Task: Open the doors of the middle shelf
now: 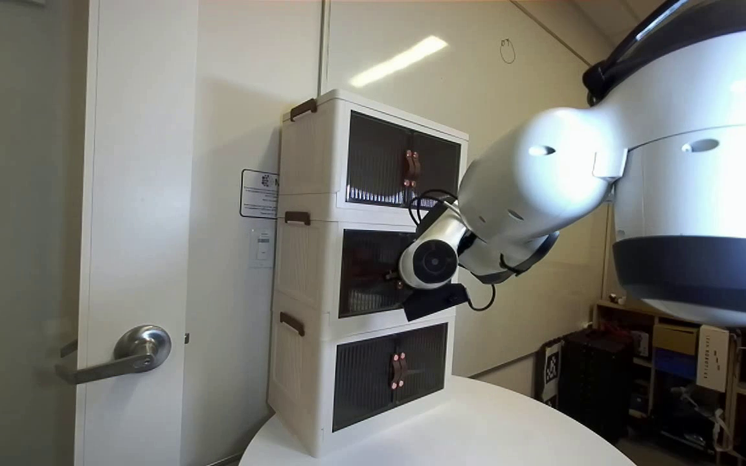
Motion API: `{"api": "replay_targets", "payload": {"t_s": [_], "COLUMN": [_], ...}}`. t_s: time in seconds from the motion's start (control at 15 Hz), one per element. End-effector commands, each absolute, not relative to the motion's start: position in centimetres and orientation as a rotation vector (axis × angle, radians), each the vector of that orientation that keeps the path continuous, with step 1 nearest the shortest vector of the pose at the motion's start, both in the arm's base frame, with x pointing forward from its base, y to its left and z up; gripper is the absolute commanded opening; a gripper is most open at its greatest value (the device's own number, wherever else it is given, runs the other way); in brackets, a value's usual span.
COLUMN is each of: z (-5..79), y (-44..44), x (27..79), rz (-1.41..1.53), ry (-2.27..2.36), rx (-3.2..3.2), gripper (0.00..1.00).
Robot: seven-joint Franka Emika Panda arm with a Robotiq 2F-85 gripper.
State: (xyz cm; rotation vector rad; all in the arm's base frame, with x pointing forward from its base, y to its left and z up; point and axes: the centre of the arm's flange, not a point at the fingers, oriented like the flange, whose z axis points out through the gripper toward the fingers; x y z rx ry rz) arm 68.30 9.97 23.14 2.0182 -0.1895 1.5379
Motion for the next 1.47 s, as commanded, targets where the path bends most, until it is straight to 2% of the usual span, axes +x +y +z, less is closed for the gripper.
{"api": "replay_targets", "payload": {"t_s": [0.0, 0.53, 0.6, 1.4], "z": [22.8, 23.5, 23.6, 24.8], "y": [9.2, 10.2, 10.3, 10.4], "x": [68.2, 68.3, 68.2, 65.8], "rz": [1.592, 1.644, 1.649, 1.663], "ry": [-0.178, -0.169, -0.166, -0.162], "rx": [1.984, 1.971, 1.972, 2.067], "gripper": [0.67, 0.04, 0.01, 0.01]}}
